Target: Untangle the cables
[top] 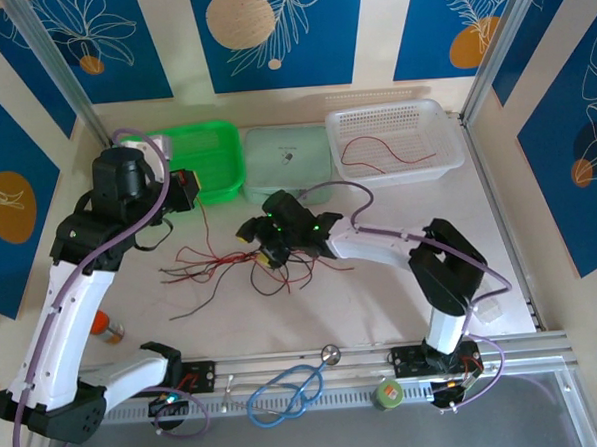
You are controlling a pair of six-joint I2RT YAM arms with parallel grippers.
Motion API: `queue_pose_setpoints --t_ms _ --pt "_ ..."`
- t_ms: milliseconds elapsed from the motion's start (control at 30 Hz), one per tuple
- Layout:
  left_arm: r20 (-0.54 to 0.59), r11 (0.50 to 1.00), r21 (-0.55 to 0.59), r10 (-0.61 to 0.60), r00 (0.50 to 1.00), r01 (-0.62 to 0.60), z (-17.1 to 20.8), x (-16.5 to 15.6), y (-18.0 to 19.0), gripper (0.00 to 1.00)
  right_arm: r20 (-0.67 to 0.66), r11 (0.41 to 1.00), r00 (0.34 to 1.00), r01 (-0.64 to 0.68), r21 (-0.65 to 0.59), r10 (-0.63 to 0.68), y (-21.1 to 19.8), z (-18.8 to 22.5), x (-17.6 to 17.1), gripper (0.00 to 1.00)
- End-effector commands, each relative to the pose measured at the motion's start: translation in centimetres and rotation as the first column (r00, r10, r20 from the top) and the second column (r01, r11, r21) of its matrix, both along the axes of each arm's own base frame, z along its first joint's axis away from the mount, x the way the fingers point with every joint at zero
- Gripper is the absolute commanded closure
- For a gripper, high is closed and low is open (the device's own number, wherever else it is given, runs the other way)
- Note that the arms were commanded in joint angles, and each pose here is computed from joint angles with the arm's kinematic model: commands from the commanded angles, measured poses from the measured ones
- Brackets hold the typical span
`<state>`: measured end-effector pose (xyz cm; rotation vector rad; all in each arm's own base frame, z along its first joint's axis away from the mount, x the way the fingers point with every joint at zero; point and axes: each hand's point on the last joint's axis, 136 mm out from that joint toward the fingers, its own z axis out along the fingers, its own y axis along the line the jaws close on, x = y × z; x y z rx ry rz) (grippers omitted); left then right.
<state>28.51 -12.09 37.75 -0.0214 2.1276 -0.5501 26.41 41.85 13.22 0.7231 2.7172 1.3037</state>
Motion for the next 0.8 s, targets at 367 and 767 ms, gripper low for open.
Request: queue_pose_setpoints --t_ms 367,767 --pt "0.079 0.999 -0.037 -0.03 0.996 0.033 3.0 -0.4 -0.4 1.0 -0.185 0.998 0.982 -0.008 0.058 0.019 2.9 -3.4 -1.4 0.57" --pt "0.086 1.0 -0.003 0.002 0.996 -0.002 3.1 -0.1 0.3 1.0 -0.161 1.0 0.987 -0.008 0.007 0.009 0.9 -3.9 -1.5 1.0"
